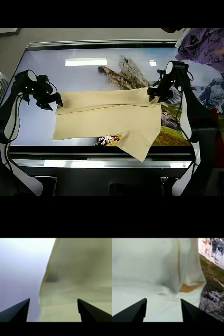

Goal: Fold the clothes and pants, and hang the long-sleeved shirts on hangers.

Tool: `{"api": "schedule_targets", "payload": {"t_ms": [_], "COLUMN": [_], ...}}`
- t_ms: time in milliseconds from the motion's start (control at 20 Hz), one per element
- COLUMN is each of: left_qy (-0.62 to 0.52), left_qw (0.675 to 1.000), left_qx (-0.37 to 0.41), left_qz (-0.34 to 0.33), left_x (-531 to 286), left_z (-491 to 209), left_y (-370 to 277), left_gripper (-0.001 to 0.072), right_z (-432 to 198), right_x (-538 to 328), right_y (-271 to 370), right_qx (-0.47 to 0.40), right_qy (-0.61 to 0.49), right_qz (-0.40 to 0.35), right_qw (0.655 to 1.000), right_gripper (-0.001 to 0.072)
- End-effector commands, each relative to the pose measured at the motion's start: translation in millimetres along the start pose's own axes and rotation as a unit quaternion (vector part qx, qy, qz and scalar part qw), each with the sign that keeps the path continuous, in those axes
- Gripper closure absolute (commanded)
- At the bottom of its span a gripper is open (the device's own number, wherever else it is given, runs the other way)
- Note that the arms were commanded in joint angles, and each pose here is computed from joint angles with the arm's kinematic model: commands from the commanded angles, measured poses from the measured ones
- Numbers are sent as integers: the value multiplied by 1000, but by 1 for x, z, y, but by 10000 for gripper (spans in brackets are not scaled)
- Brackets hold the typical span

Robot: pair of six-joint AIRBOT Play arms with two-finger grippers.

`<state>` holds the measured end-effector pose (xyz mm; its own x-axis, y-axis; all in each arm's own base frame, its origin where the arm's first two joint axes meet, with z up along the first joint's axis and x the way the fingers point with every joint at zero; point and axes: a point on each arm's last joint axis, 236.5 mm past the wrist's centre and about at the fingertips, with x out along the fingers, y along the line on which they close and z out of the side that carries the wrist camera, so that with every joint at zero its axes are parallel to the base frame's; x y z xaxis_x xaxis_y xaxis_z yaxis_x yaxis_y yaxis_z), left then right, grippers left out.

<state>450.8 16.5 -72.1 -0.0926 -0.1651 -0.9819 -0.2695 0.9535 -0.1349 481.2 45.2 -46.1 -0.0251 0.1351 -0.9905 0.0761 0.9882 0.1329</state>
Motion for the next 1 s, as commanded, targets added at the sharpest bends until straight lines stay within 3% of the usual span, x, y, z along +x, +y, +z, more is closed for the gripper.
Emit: {"api": "schedule_targets", "payload": {"t_ms": [0,250,400,600,950], "left_qy": [-70,-118,-124,-115,-96], "left_qw": [997,989,986,983,986], "left_qx": [-6,-65,-111,-140,-134], "left_qz": [43,53,23,-4,-9], "left_x": [-58,-118,-104,-76,-64], "left_z": [9,-34,-75,-118,-132], "left_y": [31,96,115,112,102], "left_gripper": [37,39,40,39,39], "right_z": [0,-55,-133,-221,-271], "right_x": [-52,-106,-62,2,45], "right_y": [-13,-68,-76,-32,-4], "right_qx": [9,99,175,216,244], "right_qy": [-42,-69,-24,27,65], "right_qz": [40,186,207,244,283], "right_qw": [998,975,962,945,925], "right_gripper": [204,207,209,207,207]}}
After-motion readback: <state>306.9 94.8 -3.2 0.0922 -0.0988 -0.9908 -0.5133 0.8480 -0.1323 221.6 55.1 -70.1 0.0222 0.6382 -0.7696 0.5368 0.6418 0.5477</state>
